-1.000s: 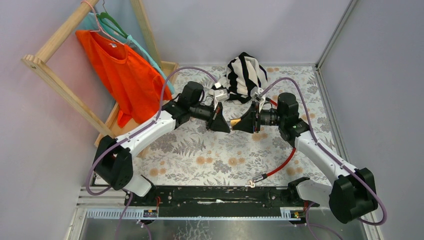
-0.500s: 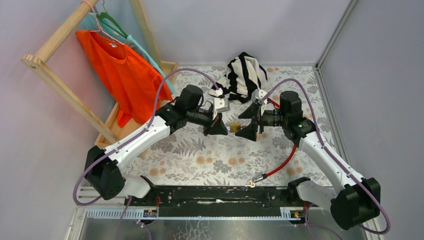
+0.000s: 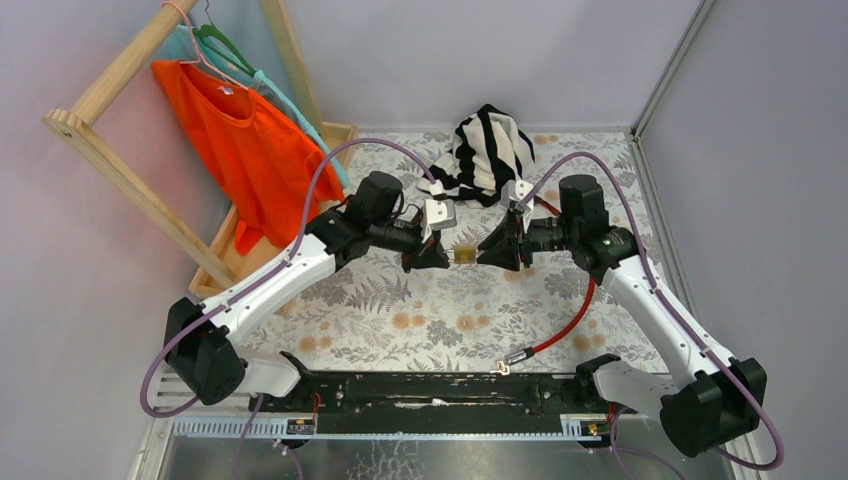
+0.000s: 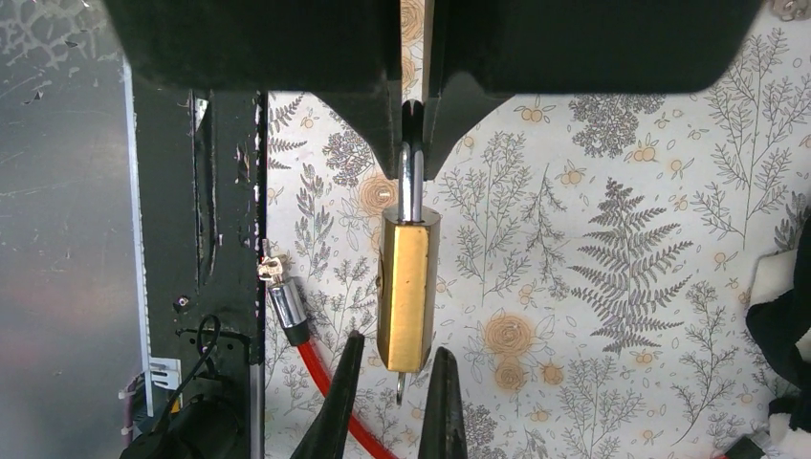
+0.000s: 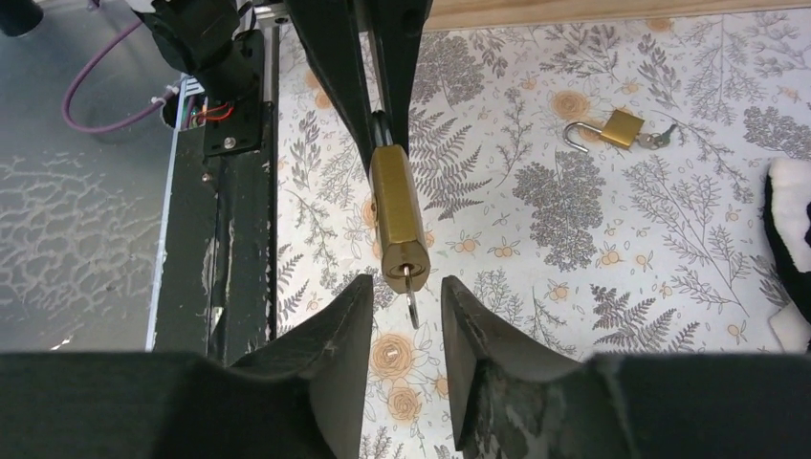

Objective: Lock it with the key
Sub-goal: Lock the lock.

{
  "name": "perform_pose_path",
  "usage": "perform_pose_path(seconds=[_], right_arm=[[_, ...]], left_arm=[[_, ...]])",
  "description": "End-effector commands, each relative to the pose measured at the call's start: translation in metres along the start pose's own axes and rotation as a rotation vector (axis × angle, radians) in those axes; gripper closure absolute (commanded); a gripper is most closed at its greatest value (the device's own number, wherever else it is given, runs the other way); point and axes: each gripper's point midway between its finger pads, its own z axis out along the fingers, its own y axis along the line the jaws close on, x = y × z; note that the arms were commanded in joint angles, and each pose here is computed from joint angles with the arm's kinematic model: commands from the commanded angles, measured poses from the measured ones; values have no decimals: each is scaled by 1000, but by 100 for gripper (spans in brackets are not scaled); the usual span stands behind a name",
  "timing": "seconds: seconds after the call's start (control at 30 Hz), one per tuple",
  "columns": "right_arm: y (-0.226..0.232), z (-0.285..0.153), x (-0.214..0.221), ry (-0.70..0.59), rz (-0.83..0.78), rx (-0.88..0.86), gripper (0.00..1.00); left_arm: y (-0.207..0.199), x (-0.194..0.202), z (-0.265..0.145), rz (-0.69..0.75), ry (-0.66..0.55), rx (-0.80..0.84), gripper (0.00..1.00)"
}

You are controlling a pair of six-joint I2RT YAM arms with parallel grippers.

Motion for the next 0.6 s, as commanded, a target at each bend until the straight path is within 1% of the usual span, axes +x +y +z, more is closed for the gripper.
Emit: perform_pose_path(seconds=[0.0, 0.17, 0.37, 0.5, 0.53, 0.57], right_arm=[[5, -2, -14, -17, -31, -44, 64], [3, 1, -7, -2, -14, -46, 66], [3, 2, -12, -22, -2, -53, 78], [4, 1, -13, -29, -14, -42, 89], [2, 0, -11, -25, -28, -22, 99], [0, -1, -10, -22, -36, -8, 100]], left_arm=[[1, -16, -5, 62, -42, -13, 100], [2, -18, -6, 62, -44, -14, 100], [2, -16, -5, 59, -42, -13, 100], [3, -15, -5, 55, -37, -19, 100], [5, -15, -5, 55, -35, -26, 100], [6, -15, -5, 56, -35, -30, 100]])
